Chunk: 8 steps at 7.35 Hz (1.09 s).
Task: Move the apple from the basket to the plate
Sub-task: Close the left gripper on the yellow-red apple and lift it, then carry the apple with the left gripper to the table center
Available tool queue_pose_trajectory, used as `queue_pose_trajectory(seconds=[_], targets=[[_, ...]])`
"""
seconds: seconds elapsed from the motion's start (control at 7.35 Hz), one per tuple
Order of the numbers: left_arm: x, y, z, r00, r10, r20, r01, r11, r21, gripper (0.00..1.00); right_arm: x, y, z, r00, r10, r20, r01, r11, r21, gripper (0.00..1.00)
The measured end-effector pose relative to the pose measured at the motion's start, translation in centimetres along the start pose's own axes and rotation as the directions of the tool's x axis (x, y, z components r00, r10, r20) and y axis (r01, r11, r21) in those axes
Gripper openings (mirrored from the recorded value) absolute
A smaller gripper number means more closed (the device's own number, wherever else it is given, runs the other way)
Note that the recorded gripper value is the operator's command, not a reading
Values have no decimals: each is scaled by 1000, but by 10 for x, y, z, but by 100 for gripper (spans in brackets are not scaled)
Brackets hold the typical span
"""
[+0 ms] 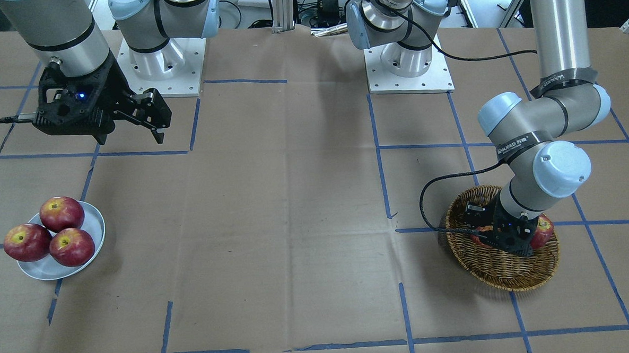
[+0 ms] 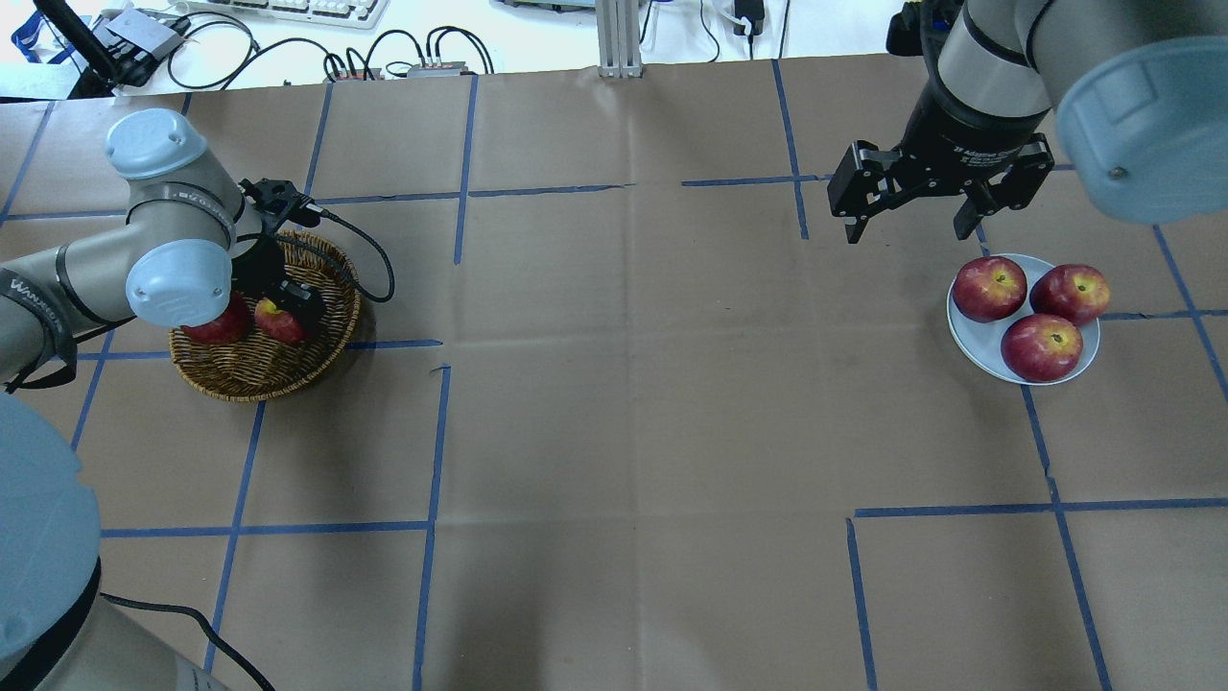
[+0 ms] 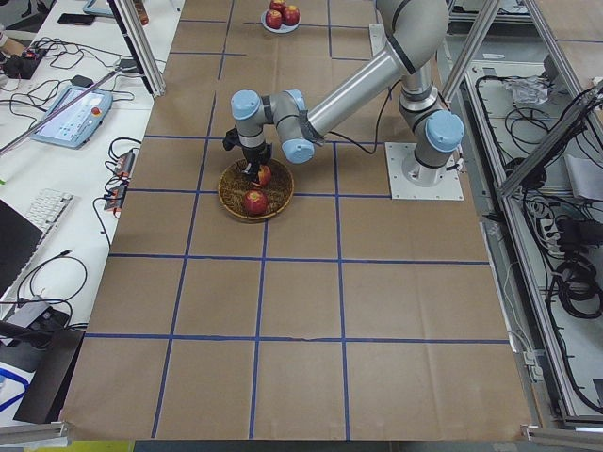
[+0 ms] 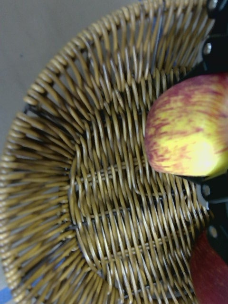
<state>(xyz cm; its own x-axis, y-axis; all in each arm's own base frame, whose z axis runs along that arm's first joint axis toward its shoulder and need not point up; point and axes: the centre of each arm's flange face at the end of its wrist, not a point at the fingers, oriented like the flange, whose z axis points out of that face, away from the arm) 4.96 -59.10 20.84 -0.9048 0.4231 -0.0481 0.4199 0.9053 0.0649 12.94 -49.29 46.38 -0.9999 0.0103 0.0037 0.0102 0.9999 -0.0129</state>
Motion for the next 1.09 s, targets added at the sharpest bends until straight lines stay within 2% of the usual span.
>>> queue_pose_trajectory(seconds=[0.27, 0.41, 0.68, 1.09], targets=[[23, -6, -31, 995, -97, 15, 97, 995, 12, 41, 0, 0, 0, 1000, 0, 0, 0, 1000, 0, 100], [55, -16, -48, 990, -137, 15, 137, 990, 22, 41, 0, 0, 0, 1000, 0, 0, 0, 1000, 0, 100], [147, -43, -68, 970, -243, 10, 242, 970, 37, 41, 0, 0, 0, 1000, 0, 0, 0, 1000, 0, 100], [301, -91, -74, 926, -371, -65, 375, 925, 61, 41, 0, 0, 0, 1000, 0, -2, 0, 1000, -1, 100]])
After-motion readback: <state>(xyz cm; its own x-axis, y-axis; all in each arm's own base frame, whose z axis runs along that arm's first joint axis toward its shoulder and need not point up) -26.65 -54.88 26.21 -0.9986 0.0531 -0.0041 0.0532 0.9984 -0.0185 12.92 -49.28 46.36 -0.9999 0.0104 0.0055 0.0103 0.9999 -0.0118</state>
